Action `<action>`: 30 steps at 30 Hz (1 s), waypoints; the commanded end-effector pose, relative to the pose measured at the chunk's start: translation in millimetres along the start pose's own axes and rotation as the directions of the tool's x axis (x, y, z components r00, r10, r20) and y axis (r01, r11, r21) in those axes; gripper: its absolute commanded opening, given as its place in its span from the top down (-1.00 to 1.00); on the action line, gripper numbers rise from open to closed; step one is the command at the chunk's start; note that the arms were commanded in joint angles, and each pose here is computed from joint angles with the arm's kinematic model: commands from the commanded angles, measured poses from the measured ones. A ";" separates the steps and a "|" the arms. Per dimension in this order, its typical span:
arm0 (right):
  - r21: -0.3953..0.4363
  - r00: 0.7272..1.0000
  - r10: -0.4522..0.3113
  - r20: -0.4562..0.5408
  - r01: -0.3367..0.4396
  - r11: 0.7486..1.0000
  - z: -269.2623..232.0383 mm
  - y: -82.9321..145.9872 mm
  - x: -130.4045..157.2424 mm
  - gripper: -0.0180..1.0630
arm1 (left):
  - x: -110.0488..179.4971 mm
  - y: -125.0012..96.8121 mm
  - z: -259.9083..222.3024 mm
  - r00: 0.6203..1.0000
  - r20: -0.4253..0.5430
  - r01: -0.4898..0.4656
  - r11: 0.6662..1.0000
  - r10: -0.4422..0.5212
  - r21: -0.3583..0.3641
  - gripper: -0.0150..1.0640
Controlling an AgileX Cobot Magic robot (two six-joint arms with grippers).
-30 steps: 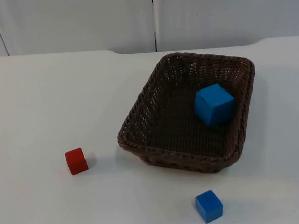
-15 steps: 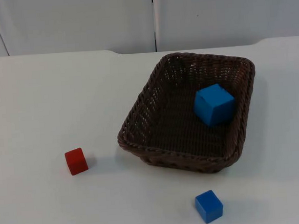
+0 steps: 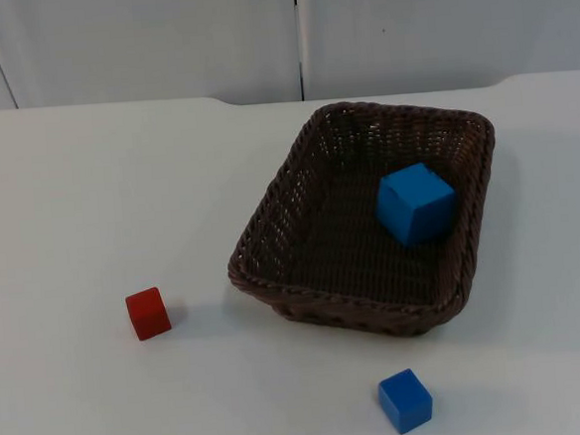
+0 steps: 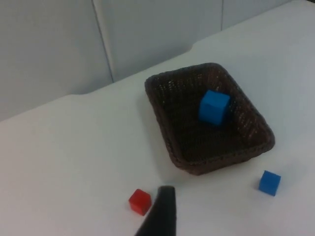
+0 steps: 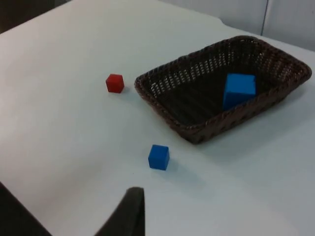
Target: Pick up the basket with the left hand and place the largest block into the basket with the right hand.
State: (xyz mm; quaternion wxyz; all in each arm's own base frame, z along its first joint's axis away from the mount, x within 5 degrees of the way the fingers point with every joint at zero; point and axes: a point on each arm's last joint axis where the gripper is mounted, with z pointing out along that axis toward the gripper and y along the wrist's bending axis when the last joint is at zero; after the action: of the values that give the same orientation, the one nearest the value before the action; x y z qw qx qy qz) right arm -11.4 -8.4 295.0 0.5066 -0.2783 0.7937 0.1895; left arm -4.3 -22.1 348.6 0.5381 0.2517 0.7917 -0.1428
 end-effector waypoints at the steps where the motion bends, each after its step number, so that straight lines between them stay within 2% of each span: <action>1: 0.001 1.000 0.006 -0.008 -0.006 1.000 1.1 0.1 2.0 -0.98 | 5.4 1.5 -3.9 1.000 -0.014 0.009 0.999 -0.010 -0.030 -0.53; 14: 0.005 1.000 -0.006 0.018 0.006 1.000 1.1 -0.3 -0.4 -0.98 | 21.1 -7.3 -30.9 0.995 0.102 -0.007 0.999 0.012 -0.052 -0.53; 17: 0.005 0.999 -0.006 0.031 0.006 1.000 1.1 -0.2 -1.6 -0.98 | 26.1 -9.8 -37.4 0.991 0.135 0.020 0.998 -0.013 -0.052 -0.53; 20: 0.005 0.999 -0.006 0.031 0.006 1.000 1.1 -0.2 -1.6 -0.98 | 29.4 -9.1 -32.6 0.993 0.115 0.031 0.998 -0.025 -0.049 -0.53; 23: 0.003 0.999 -0.028 0.031 0.028 1.000 1.1 -0.1 -1.5 -0.98 | 45.2 -5.9 -11.7 0.999 0.025 0.048 0.998 -0.047 -0.042 -0.53; 25: 0.002 0.999 -0.031 0.031 0.031 1.000 1.1 0.1 -1.5 -0.98 | 50.7 -4.3 -2.9 0.998 0.008 0.058 0.997 -0.058 -0.042 -0.53; 28: 0.004 0.999 -0.034 0.029 0.034 0.999 1.1 -0.1 -1.4 -0.98 | 63.4 0.9 14.2 0.996 -0.031 0.076 0.995 -0.078 -0.069 -0.53; 30: 0.002 0.999 -0.033 0.014 0.033 0.999 1.1 0.1 0.0 -0.98 | 65.7 4.8 14.5 0.992 -0.044 0.111 0.987 -0.116 -0.114 -0.53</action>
State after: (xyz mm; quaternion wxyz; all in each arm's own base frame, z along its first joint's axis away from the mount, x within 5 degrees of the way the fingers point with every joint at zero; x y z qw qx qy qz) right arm -10.8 -8.1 296.3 0.5152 -0.2857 0.7866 0.1849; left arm -13.1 -12.6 284.6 0.5162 0.2053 0.8212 -0.1308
